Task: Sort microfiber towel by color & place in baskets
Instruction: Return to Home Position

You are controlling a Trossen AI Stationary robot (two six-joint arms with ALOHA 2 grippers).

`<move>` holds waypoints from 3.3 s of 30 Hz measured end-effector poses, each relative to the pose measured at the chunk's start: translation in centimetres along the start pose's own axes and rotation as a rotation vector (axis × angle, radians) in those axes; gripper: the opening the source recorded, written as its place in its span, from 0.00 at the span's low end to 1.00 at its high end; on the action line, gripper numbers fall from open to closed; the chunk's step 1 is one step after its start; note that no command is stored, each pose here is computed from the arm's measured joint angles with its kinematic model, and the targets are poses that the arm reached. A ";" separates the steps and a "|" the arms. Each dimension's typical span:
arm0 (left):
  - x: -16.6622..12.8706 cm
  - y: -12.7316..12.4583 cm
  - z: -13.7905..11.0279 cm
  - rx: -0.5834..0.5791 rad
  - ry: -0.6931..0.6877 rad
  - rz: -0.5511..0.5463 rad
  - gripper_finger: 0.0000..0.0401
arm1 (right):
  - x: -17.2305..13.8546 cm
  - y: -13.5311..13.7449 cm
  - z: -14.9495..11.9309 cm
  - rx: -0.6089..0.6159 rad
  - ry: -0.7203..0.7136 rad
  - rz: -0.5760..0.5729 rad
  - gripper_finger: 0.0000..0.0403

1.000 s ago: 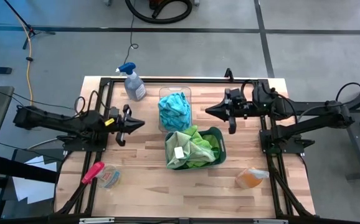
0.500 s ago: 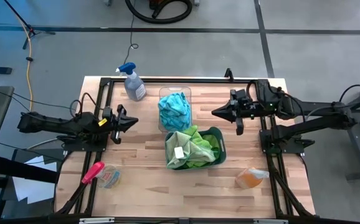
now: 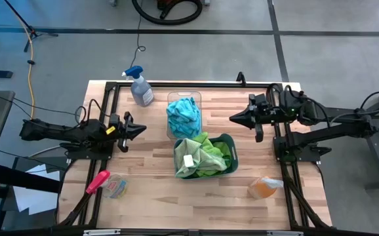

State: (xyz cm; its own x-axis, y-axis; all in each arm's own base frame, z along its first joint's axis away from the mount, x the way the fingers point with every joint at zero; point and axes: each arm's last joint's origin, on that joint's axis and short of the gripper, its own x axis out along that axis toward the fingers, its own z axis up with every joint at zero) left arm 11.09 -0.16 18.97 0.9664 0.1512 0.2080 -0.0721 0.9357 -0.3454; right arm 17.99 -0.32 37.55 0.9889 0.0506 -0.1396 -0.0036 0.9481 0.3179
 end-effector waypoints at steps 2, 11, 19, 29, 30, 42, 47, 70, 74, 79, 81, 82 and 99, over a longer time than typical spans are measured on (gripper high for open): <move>0.0 0.0 -0.2 0.004 0.022 -0.015 0.00 | 0.0 0.0 0.0 0.001 -0.002 0.000 0.00; 0.0 -0.1 -0.4 0.006 0.055 -0.068 0.00 | 0.0 0.0 0.0 0.033 -0.005 -0.001 0.00; 0.0 -0.1 -0.4 0.006 0.055 -0.068 0.00 | 0.0 0.0 0.0 0.077 -0.005 -0.001 0.00; 0.0 -0.1 -0.4 0.006 0.055 -0.068 0.00 | 0.0 -0.1 -0.2 0.044 0.017 -0.005 0.00; 0.0 -0.1 -0.4 0.006 0.055 -0.068 0.00 | 0.0 -0.1 -0.2 0.044 0.023 -0.003 0.00; 0.0 -0.1 -0.4 0.007 0.055 -0.068 0.00 | -2.0 0.4 0.0 0.015 0.022 0.089 0.00; 0.0 -0.1 -0.4 0.007 0.055 -0.068 0.00 | -3.7 0.7 0.5 -0.037 -0.033 0.106 0.00; 0.0 -0.1 -0.4 0.007 0.055 -0.068 0.00 | -9.6 1.1 0.1 -0.043 -0.094 0.116 0.00; 0.0 -0.1 -0.4 0.007 0.055 -0.068 0.00 | -9.7 0.9 -0.6 -0.036 -0.035 0.097 0.00; 0.0 -0.1 -0.4 0.007 0.055 -0.068 0.00 | -9.8 0.4 -2.1 -0.006 0.004 0.084 0.00; 0.0 -0.1 -0.4 0.007 0.056 -0.068 0.00 | -10.0 0.0 -3.3 0.027 0.009 0.074 0.00; 0.0 -0.1 -0.4 0.007 0.055 -0.068 0.00 | -10.1 -0.2 -4.0 0.047 0.009 0.065 0.00; 0.0 -0.1 -0.4 0.007 0.056 -0.067 0.00 | -7.7 -4.3 -15.7 0.069 -0.275 0.170 0.00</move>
State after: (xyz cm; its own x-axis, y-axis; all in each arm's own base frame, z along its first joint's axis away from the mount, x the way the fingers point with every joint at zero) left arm 11.19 -0.40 18.68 0.9813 0.0700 0.1794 -0.0079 0.9454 -0.3257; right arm 8.10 0.15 22.49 0.9781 0.1108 0.1761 -0.1713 0.9095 0.3789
